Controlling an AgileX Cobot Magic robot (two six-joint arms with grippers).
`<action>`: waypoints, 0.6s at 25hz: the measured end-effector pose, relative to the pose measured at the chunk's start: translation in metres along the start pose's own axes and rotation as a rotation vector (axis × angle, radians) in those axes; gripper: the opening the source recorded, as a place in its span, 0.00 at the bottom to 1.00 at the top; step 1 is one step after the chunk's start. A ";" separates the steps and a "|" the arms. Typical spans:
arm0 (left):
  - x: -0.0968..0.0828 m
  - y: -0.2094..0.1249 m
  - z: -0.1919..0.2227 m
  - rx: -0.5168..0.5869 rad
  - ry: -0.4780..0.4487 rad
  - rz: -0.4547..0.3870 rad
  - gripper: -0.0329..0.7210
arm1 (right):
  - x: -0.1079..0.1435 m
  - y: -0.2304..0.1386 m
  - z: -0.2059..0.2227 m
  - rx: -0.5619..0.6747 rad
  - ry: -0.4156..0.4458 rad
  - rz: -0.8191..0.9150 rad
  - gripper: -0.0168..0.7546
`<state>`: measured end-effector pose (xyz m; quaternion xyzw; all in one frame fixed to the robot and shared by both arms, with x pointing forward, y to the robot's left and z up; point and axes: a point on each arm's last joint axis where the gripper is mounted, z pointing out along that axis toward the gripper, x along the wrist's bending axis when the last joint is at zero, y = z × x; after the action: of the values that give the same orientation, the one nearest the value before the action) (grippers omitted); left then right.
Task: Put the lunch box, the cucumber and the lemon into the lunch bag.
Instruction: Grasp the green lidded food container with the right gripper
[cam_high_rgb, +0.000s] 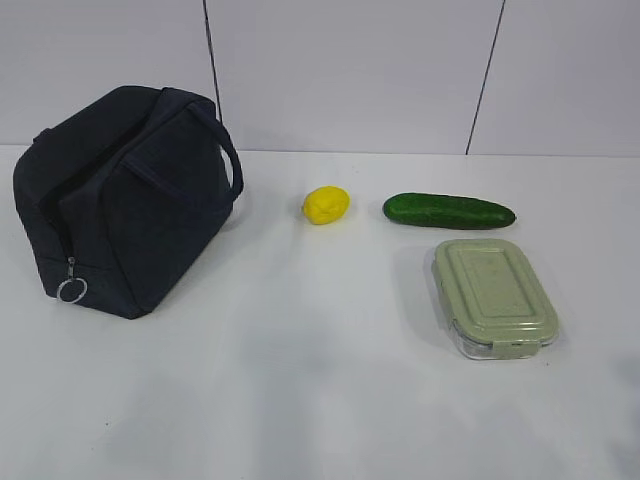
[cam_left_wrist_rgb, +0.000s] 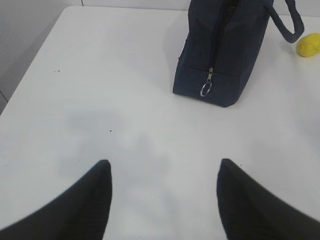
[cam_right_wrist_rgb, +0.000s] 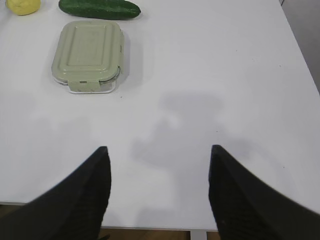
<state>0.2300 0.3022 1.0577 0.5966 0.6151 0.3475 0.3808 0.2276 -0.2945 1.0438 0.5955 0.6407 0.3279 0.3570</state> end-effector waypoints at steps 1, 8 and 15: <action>0.000 0.000 0.000 0.000 0.000 0.000 0.66 | 0.000 0.000 0.000 0.000 0.000 0.000 0.66; 0.000 0.000 0.000 0.000 0.000 0.000 0.66 | 0.000 0.000 0.000 0.000 0.000 0.000 0.66; 0.000 0.000 0.000 0.000 0.000 0.000 0.66 | 0.000 0.000 0.000 0.000 0.000 0.000 0.66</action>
<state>0.2300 0.3022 1.0577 0.5966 0.6151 0.3475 0.3808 0.2276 -0.2945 1.0438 0.5955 0.6407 0.3279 0.3570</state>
